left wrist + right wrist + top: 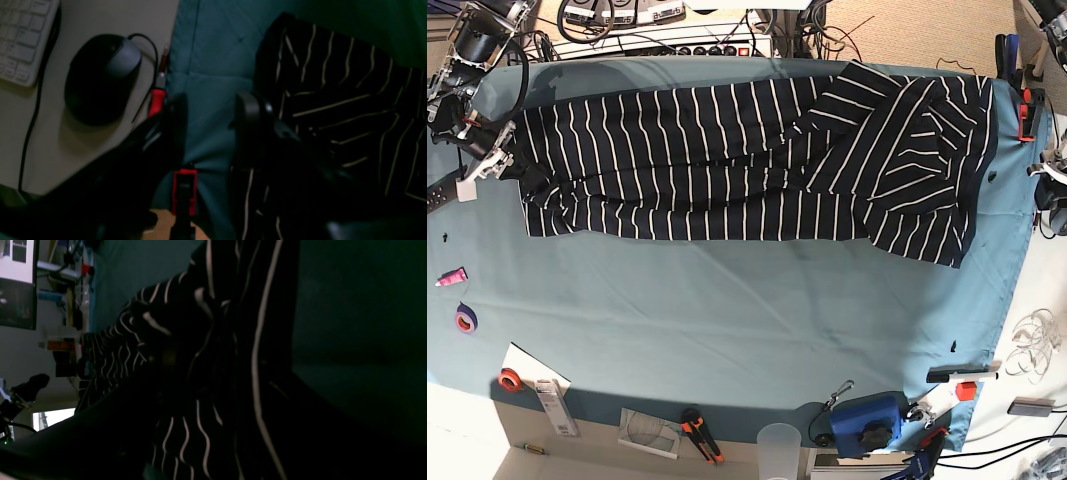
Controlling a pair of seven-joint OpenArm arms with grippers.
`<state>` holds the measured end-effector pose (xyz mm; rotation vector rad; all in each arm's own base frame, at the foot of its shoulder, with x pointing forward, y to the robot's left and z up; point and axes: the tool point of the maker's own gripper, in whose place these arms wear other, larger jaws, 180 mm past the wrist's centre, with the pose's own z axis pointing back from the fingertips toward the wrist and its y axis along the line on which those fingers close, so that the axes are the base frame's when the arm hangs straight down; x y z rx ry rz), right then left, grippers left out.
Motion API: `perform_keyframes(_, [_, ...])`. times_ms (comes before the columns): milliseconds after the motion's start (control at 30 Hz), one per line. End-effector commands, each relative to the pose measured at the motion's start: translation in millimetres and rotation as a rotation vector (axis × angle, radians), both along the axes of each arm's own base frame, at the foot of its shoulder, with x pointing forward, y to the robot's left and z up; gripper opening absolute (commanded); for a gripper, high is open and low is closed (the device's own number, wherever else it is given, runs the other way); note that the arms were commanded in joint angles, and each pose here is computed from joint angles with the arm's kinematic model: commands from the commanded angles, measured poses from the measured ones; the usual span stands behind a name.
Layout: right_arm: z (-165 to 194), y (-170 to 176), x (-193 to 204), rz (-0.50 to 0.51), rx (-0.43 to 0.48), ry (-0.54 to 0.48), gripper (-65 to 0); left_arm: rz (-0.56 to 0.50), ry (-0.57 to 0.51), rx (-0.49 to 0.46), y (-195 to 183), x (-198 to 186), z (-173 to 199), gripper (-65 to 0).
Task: Layout the t-shirt on the table in an organized manner, then fold the t-shirt properly
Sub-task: 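Grasp both ends of the striped strip with both grippers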
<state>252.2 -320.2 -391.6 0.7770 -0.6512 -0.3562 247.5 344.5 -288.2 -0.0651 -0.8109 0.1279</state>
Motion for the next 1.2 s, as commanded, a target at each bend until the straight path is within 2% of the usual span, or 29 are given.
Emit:
perform_keyframes(0, [-8, 8, -9, 0.021, 0.023, 0.053, -38.8, -0.013, -0.048, 0.026, 4, 7, 16, -40.7])
perform_keyframes(200, [-1, 8, 3, 0.022, 0.021, 0.026, -38.8, -0.013, -0.052, 0.027, 4, 8, 16, -40.7])
perform_keyframes(267, [-2, 7, 9, 0.037, -0.012, 0.036, -38.8, -0.013, -0.057, 0.027, 4, 8, 17, -40.7])
perform_keyframes(433, [-25, 7, 6, 0.127, -0.159, 0.162, -38.8, -0.012, -0.058, 0.027, 4, 8, 17, -40.7])
perform_keyframes(667, [-48, 36, -7, 0.329, -0.239, 0.273, -39.1, -0.013, -0.054, 0.027, 4, 8, 16, -40.7])
perform_keyframes(800, [-52, 41, -9, 0.357, -0.245, 0.287, -39.3, -0.018, -0.061, 0.011, 0, 9, 17, -40.7])
perform_keyframes(900, [-50, 36, -9, 0.352, -0.251, 0.287, -39.3, -0.085, -0.079, -0.045, -19, 10, 14, -40.7])
perform_keyframes(1033, [-46, 25, -10, 0.346, -0.276, 0.292, -39.3, -0.188, -0.045, -0.073, -51, 15, -1, -40.7])
perform_keyframes(1167, [-41, 11, -10, 0.339, -0.303, 0.297, -39.3, -0.249, 0.07, -0.016, -67, 15, -30, -40.7])
